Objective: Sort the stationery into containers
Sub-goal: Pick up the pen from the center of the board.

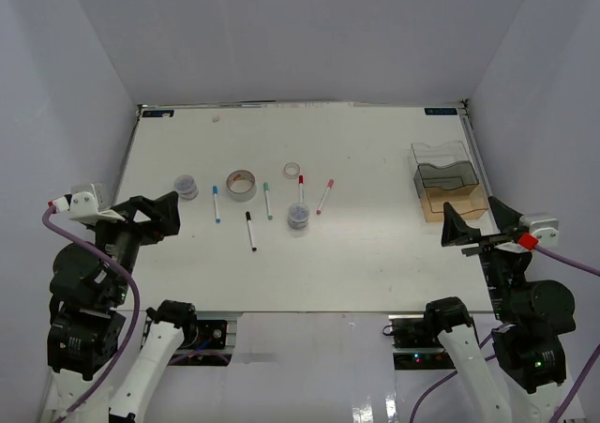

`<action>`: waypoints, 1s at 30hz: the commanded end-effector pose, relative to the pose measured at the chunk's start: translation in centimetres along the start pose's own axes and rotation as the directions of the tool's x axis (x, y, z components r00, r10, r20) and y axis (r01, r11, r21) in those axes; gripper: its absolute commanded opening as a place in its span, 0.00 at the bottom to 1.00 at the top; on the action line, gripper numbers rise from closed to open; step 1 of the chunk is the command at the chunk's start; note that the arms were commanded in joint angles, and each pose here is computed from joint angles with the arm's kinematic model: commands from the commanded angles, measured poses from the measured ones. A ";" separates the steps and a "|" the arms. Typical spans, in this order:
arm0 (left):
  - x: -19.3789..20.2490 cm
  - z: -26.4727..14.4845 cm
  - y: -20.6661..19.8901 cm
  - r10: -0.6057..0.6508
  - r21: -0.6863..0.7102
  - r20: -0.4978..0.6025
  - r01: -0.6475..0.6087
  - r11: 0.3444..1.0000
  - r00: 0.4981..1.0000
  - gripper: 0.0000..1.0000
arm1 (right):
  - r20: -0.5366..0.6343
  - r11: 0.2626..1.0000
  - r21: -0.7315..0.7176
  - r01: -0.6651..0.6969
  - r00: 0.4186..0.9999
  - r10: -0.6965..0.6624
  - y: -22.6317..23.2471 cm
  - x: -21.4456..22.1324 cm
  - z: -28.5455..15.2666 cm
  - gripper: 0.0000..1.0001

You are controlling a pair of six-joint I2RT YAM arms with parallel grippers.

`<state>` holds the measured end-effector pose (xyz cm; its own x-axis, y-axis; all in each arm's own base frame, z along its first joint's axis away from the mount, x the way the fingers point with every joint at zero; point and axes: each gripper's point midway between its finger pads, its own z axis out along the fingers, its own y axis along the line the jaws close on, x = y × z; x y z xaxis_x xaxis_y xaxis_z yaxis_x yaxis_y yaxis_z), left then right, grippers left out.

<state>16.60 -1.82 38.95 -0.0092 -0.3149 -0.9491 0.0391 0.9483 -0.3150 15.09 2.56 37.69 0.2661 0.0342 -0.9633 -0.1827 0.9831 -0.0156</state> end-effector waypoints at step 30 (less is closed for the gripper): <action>8.1 12.4 -1.2 0.003 0.013 -0.190 0.000 1.000 0.982 0.98 | -0.890 0.962 0.135 -0.239 0.397 0.224 8.8 24.2 10.4 0.93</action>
<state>26.67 -5.03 31.17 -0.2209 -0.2820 -0.9336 0.0242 0.9554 -0.2943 27.58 12.01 15.98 -0.7985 0.0405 -0.6007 -0.1255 0.9646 0.2320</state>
